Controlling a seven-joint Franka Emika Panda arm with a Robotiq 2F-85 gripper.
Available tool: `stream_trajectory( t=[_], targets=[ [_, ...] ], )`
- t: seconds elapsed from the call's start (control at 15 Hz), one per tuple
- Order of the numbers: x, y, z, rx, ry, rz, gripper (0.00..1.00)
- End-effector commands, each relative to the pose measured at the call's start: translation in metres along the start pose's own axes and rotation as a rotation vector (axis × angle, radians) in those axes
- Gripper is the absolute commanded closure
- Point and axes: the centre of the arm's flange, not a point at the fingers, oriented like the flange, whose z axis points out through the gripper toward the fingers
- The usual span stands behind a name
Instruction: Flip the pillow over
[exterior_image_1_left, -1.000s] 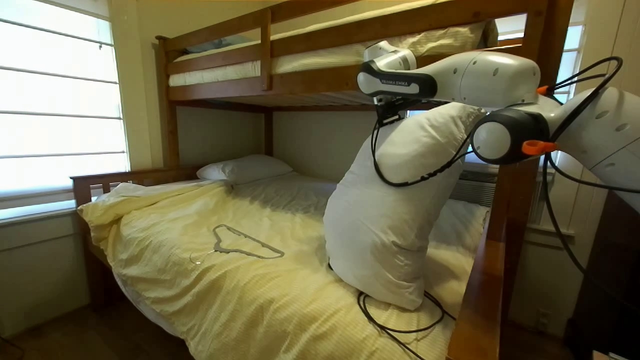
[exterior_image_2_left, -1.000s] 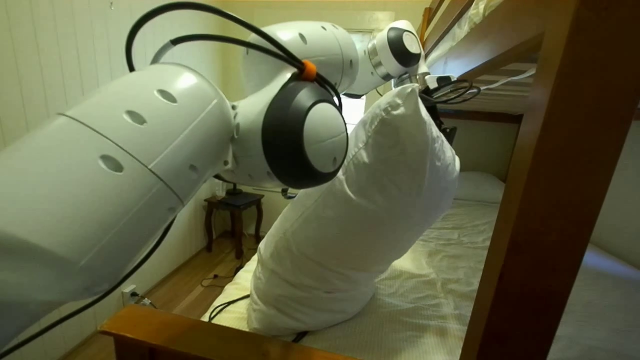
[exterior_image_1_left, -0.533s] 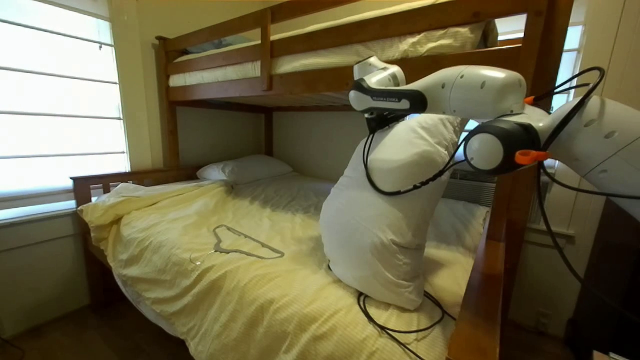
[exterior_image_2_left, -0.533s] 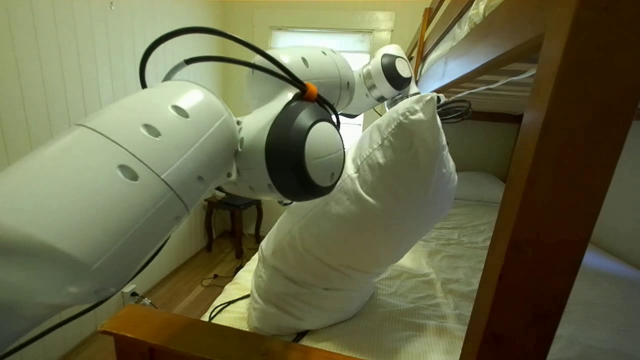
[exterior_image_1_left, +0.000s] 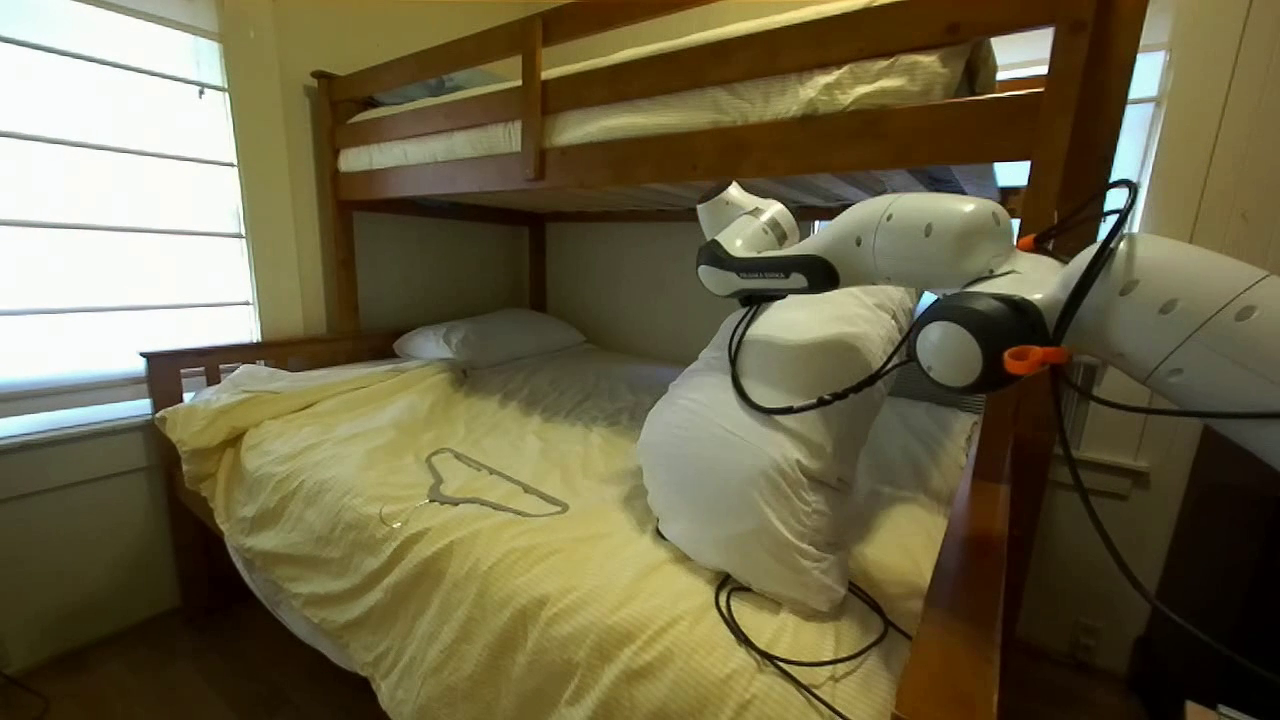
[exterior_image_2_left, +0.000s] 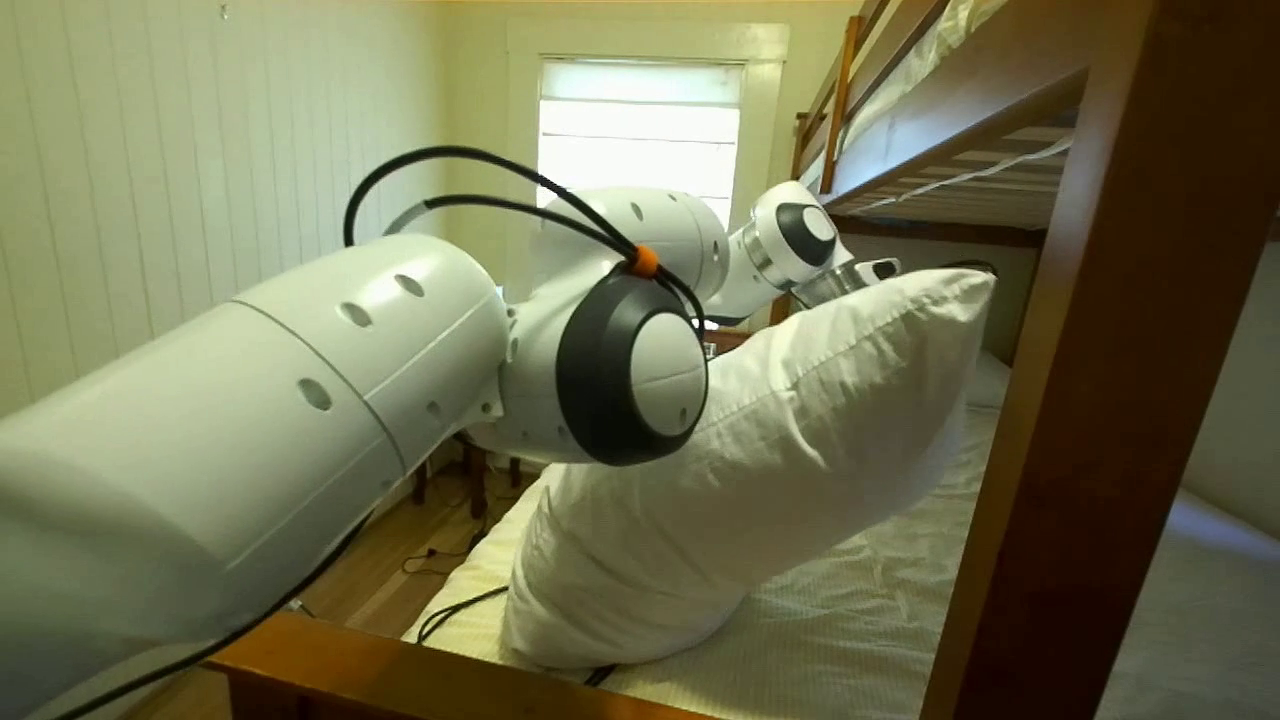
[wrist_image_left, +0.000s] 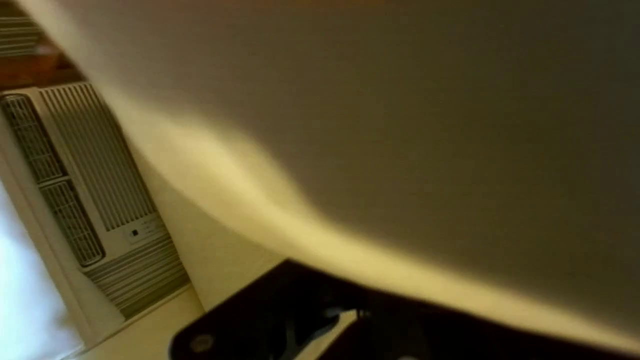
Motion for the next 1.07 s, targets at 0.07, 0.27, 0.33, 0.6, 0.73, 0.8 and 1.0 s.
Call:
stream_trajectory(
  t=[0.07, 0.27, 0.33, 0.6, 0.73, 0.8, 1.0],
  targets=[
    [-0.06, 0.036, 0.073, -0.158, -0.073, -0.036, 0.97],
    [-0.071, 0.057, 0.112, -0.223, -0.15, -0.04, 0.75],
    [-0.07, 0.062, 0.119, -0.235, -0.156, -0.03, 0.63],
    [-0.031, 0.065, 0.084, -0.212, -0.021, 0.017, 0.36],
    [-0.014, 0.053, 0.039, -0.105, 0.06, 0.051, 0.24],
    [-0.006, 0.041, 0.017, -0.055, 0.079, 0.052, 0.16],
    [-0.002, 0.004, -0.051, 0.107, 0.12, 0.023, 0.0]
  ],
)
